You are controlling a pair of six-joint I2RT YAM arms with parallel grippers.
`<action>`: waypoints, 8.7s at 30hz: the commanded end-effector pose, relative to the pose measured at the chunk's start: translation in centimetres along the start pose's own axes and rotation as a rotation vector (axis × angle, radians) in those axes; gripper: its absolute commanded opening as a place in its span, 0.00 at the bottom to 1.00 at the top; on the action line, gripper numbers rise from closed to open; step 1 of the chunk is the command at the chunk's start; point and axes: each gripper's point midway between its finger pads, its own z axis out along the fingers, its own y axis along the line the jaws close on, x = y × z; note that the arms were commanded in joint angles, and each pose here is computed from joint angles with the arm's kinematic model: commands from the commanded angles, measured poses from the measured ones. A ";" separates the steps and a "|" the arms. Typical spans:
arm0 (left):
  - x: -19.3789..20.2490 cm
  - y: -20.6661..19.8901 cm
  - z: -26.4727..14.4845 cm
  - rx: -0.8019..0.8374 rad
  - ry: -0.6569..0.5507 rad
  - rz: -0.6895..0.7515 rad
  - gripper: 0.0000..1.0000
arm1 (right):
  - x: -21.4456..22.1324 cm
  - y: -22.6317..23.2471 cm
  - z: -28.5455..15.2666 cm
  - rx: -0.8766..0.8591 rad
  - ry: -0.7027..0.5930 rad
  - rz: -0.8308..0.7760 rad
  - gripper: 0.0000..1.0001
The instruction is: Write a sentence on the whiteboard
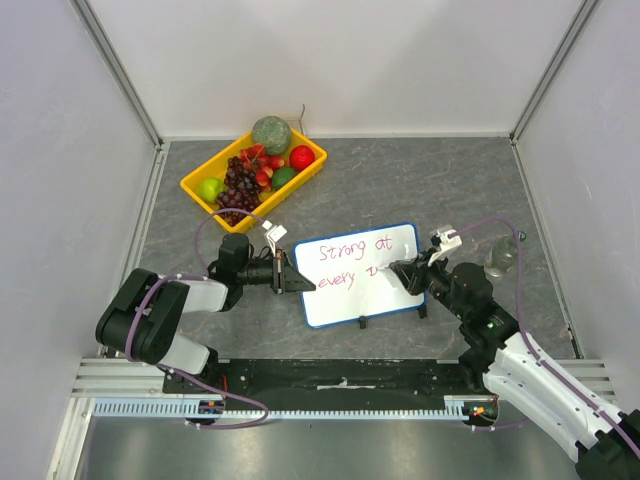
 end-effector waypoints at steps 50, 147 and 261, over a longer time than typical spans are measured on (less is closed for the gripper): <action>0.4 2.9 -0.5 -0.123 -0.030 -0.028 0.02 | -2.3 -1.6 0.1 0.119 -0.049 0.002 0.00; 0.4 2.8 -0.5 -0.115 -0.030 -0.027 0.02 | 0.9 -2.0 -1.4 0.129 0.070 -0.004 0.00; 0.6 2.5 -0.5 -0.104 -0.025 -0.026 0.02 | -1.2 -3.7 -1.8 0.234 -0.035 0.014 0.00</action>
